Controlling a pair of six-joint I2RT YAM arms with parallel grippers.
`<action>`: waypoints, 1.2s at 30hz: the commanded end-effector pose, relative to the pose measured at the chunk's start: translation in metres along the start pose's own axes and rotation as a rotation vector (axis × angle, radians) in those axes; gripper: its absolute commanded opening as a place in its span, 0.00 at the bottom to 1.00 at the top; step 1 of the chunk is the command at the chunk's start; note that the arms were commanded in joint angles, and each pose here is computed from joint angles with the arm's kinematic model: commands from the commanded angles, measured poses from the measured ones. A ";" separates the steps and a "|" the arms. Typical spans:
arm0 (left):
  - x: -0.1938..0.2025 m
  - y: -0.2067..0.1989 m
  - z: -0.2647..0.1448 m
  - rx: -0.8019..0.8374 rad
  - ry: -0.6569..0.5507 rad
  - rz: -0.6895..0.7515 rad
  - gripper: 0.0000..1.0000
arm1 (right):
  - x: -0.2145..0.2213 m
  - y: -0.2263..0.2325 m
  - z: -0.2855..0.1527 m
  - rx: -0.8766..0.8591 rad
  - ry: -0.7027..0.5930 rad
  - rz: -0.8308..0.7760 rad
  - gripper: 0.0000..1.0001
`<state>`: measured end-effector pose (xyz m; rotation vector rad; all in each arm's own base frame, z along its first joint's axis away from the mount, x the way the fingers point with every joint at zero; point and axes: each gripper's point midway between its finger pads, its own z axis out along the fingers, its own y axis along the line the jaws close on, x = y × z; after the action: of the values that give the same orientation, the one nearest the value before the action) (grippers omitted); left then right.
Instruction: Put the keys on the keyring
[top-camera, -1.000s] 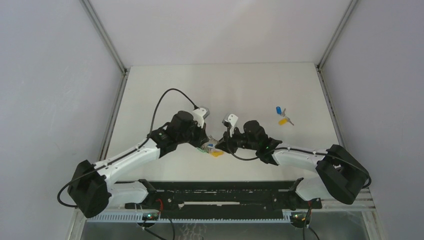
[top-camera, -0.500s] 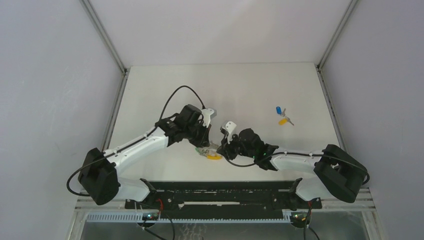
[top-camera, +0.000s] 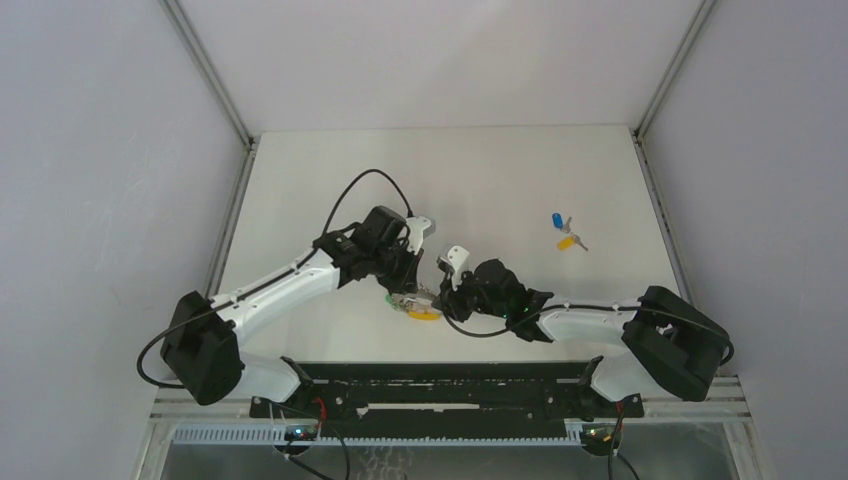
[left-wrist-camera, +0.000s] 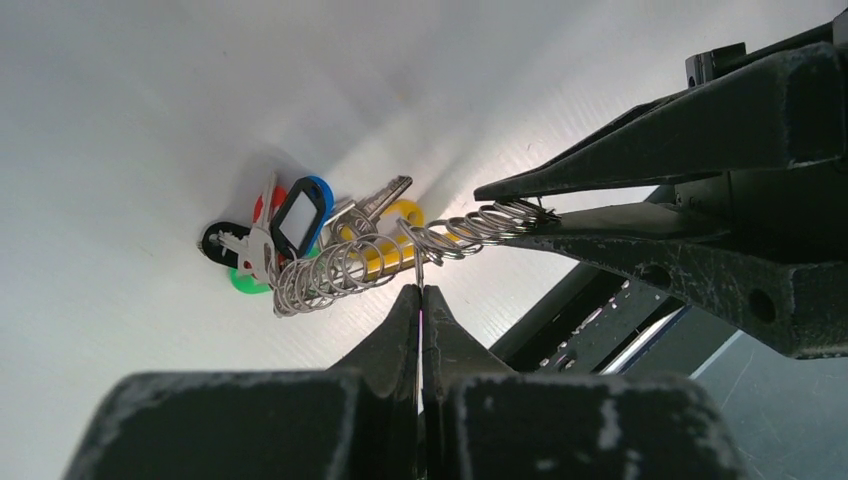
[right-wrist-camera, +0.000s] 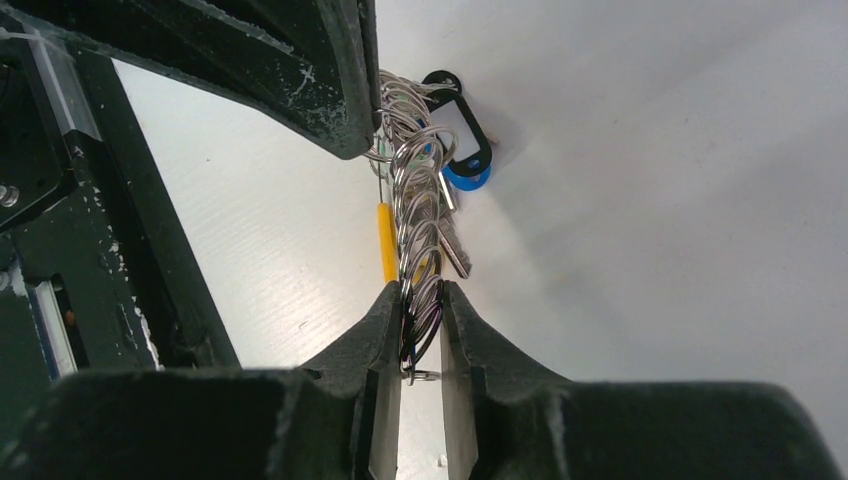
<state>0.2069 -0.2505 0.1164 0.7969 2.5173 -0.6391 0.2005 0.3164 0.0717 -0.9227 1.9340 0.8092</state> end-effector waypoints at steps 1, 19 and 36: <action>-0.024 -0.001 -0.011 0.001 -0.149 0.018 0.00 | -0.009 0.003 -0.002 -0.032 -0.032 -0.009 0.00; -0.018 0.006 -0.028 0.017 -0.246 -0.050 0.20 | -0.019 0.009 -0.007 -0.127 -0.063 -0.013 0.00; -0.026 0.009 -0.045 0.214 -0.839 -0.642 0.56 | -0.041 -0.007 -0.012 0.019 -0.143 0.101 0.00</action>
<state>0.1989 -0.2234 0.1160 0.1158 2.1392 -0.9305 0.2050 0.3096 0.0856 -0.8611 1.9396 0.8939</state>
